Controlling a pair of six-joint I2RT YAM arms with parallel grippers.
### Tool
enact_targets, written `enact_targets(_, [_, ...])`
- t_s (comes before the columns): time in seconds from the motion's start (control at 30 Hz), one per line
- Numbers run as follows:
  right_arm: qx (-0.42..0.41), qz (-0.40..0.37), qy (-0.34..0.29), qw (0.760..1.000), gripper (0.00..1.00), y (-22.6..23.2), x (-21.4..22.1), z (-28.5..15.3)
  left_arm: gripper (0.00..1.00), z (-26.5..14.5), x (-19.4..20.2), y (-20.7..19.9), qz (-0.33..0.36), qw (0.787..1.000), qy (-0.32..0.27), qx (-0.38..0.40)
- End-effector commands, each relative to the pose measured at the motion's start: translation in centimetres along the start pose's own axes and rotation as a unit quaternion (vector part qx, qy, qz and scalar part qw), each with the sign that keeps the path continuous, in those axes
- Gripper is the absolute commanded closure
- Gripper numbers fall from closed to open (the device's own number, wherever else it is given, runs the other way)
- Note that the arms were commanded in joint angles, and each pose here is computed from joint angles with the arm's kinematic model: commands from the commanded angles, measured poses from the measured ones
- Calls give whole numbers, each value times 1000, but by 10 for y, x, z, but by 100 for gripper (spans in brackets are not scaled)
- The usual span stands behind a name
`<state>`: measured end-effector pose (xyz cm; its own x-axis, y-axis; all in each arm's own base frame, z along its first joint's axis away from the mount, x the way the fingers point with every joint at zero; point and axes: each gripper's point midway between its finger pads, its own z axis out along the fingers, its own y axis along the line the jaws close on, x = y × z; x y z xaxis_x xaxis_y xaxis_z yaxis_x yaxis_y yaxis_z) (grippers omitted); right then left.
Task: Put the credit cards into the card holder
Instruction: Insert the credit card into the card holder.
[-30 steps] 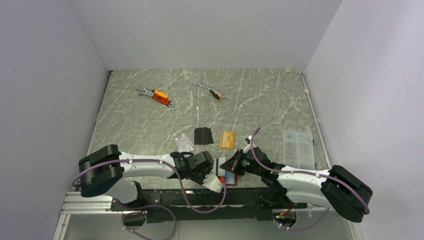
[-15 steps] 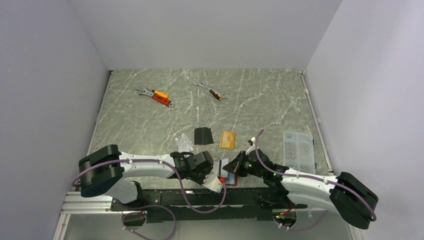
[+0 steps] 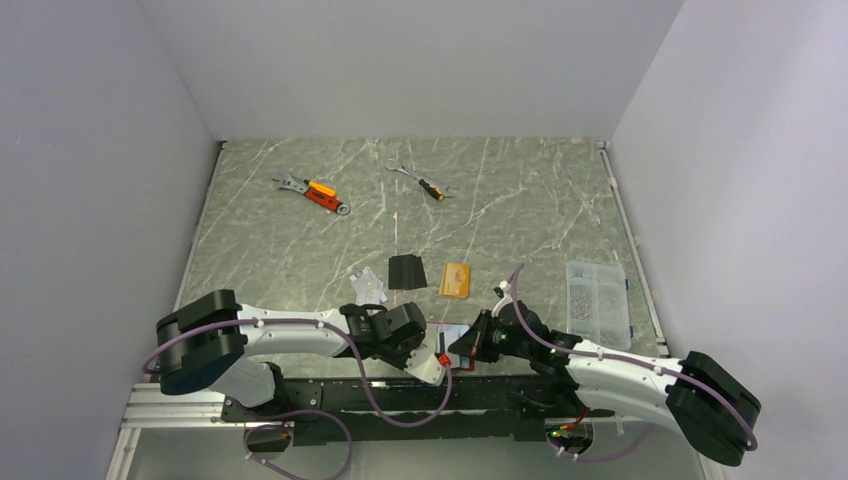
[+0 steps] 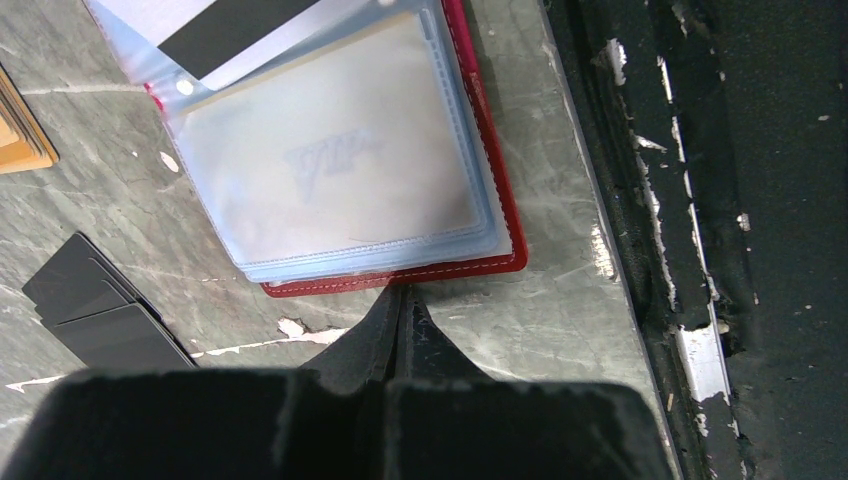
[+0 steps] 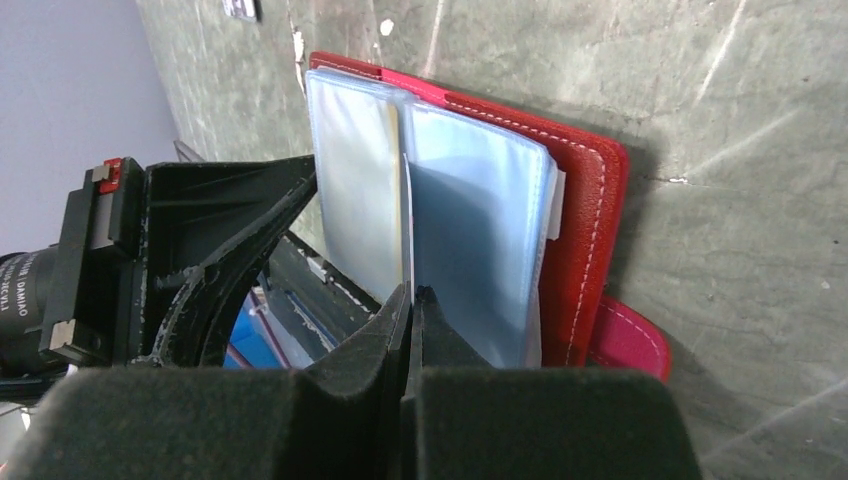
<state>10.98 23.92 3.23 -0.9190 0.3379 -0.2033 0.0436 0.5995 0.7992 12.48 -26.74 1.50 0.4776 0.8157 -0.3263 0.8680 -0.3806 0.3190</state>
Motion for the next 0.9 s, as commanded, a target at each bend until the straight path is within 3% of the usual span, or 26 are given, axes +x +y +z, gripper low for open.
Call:
enact_targets(0.0, [-2, -11, 36, 999, 100, -2, 10, -1, 100, 14, 21, -35, -8, 998, 28, 58])
enact_targets(0.87, [-42, -47, 80, 995, 100, 12, 10, 0, 100, 15, 24, -34, -4, 998, 37, 59])
